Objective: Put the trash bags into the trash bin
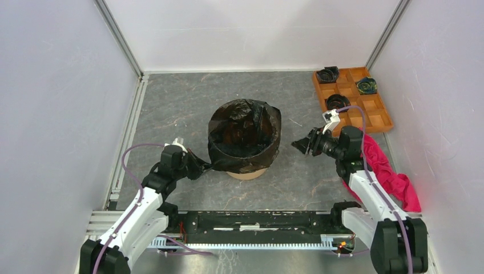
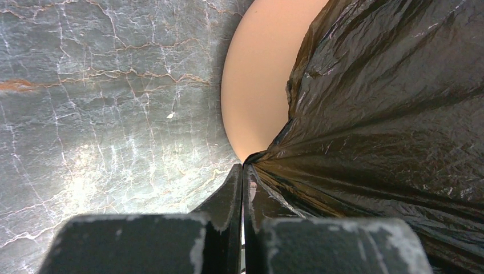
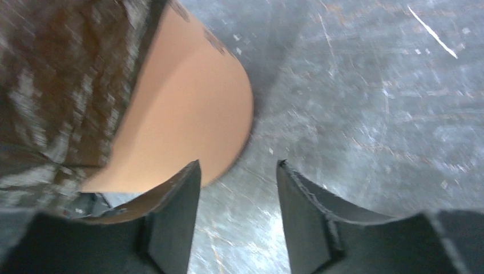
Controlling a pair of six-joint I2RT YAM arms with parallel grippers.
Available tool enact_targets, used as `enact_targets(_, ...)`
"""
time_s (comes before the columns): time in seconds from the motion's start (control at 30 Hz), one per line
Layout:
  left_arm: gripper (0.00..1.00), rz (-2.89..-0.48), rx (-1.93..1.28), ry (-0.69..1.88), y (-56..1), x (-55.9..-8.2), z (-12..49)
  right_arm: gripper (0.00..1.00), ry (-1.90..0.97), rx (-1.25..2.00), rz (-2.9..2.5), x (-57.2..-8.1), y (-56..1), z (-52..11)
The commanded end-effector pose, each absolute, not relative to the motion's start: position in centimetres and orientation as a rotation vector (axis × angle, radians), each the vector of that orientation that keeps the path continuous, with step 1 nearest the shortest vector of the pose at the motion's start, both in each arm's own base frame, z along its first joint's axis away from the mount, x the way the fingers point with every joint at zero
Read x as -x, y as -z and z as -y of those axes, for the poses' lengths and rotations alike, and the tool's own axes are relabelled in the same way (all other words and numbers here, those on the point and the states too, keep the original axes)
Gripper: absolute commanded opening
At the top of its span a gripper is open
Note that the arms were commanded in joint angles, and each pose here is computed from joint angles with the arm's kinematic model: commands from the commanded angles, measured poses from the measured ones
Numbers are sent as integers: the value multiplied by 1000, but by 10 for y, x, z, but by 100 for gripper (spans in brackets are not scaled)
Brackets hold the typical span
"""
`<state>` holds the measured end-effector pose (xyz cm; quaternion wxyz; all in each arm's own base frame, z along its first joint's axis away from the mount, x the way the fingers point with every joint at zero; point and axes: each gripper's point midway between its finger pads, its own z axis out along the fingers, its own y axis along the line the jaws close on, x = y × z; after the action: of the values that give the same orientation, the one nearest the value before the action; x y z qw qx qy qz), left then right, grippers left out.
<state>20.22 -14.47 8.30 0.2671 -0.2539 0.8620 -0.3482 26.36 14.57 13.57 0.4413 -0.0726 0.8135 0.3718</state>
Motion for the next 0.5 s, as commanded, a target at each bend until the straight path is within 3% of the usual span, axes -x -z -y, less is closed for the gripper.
enact_targets(0.0, 2, -2295, 640, 935, -95, -208, 144, 64, -1206, 249, -1846, -270, -187, -164)
enact_targets(0.13, 2, -2291, 620, 938, -100, -209, 145, 86, -1321, 211, -1698, -285, -222, -172)
enact_targets(0.2, 2, -2283, 615, 942, -104, -210, 145, 92, -1382, 215, -1649, -287, -234, -178)
enact_targets(0.37, 2, -2268, 622, 955, -106, -209, 145, 90, -1497, 190, -1622, -296, -236, -195)
enact_targets(0.47, 2, -2263, 625, 960, -106, -208, 145, 76, -1589, 149, -1567, -298, -241, -199)
